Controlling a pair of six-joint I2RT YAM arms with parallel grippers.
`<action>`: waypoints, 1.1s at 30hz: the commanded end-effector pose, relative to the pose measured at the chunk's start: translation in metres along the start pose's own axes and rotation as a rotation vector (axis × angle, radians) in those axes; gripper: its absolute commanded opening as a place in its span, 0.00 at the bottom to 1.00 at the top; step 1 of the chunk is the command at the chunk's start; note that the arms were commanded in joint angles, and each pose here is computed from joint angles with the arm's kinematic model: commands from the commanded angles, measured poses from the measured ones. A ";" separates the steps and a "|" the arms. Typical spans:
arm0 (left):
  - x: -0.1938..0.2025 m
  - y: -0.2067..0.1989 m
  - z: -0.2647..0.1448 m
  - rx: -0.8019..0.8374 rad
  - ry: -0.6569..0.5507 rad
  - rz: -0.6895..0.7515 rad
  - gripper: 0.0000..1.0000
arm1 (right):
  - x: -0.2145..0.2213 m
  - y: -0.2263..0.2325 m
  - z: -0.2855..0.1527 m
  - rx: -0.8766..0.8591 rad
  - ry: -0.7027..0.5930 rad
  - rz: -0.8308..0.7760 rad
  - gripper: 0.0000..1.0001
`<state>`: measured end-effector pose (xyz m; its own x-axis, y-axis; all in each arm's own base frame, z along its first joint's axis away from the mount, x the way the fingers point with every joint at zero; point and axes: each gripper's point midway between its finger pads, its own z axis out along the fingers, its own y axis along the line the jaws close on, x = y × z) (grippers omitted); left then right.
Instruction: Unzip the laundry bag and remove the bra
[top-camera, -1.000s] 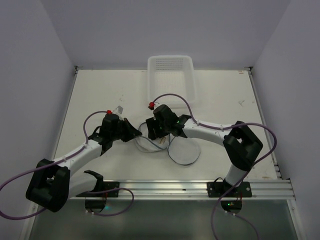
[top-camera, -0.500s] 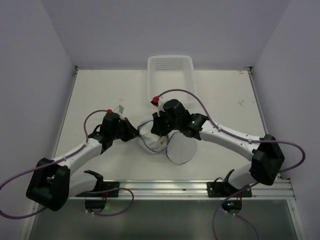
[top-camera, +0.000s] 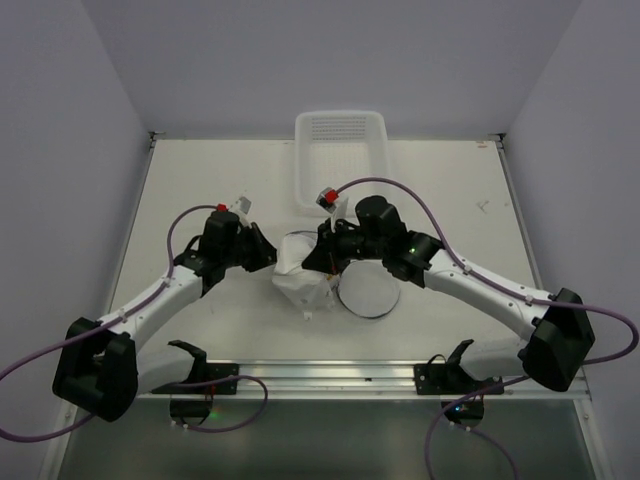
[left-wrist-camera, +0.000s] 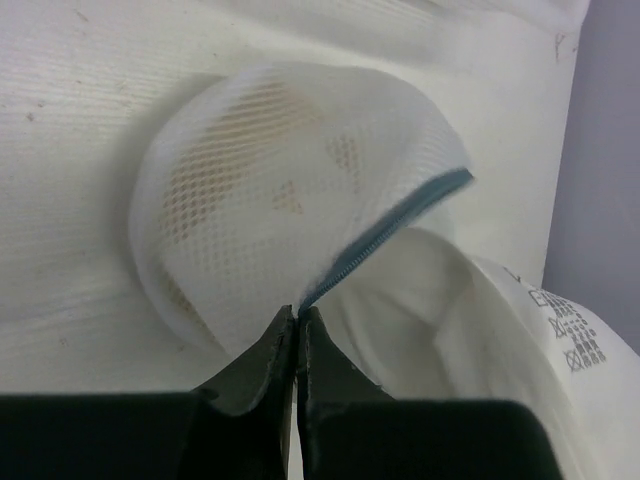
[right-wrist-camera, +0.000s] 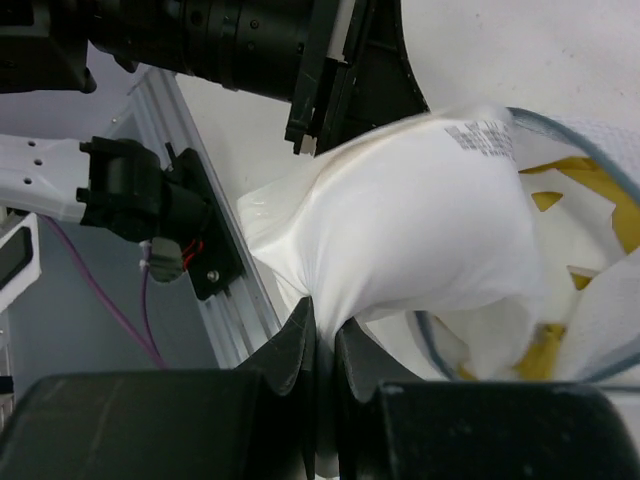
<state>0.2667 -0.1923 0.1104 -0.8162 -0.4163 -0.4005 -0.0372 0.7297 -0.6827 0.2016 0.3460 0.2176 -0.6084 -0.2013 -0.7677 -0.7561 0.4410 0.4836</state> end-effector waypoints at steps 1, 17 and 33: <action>-0.004 -0.033 -0.016 0.117 0.021 0.047 0.03 | -0.039 0.027 -0.005 -0.118 -0.160 -0.041 0.00; 0.022 -0.004 -0.009 0.060 0.061 -0.043 0.01 | -0.164 0.032 -0.082 0.037 -0.367 -0.117 0.00; 0.014 -0.008 -0.009 0.065 0.038 -0.014 0.01 | -0.272 -0.099 -0.090 0.344 -0.491 -0.071 0.00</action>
<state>0.2456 -0.1964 0.0985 -0.8544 -0.4040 -0.3269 -0.0590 0.7004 -0.7113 0.3893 0.2827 0.4429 -0.2806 0.1728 -0.9442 -0.6753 0.6635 0.3221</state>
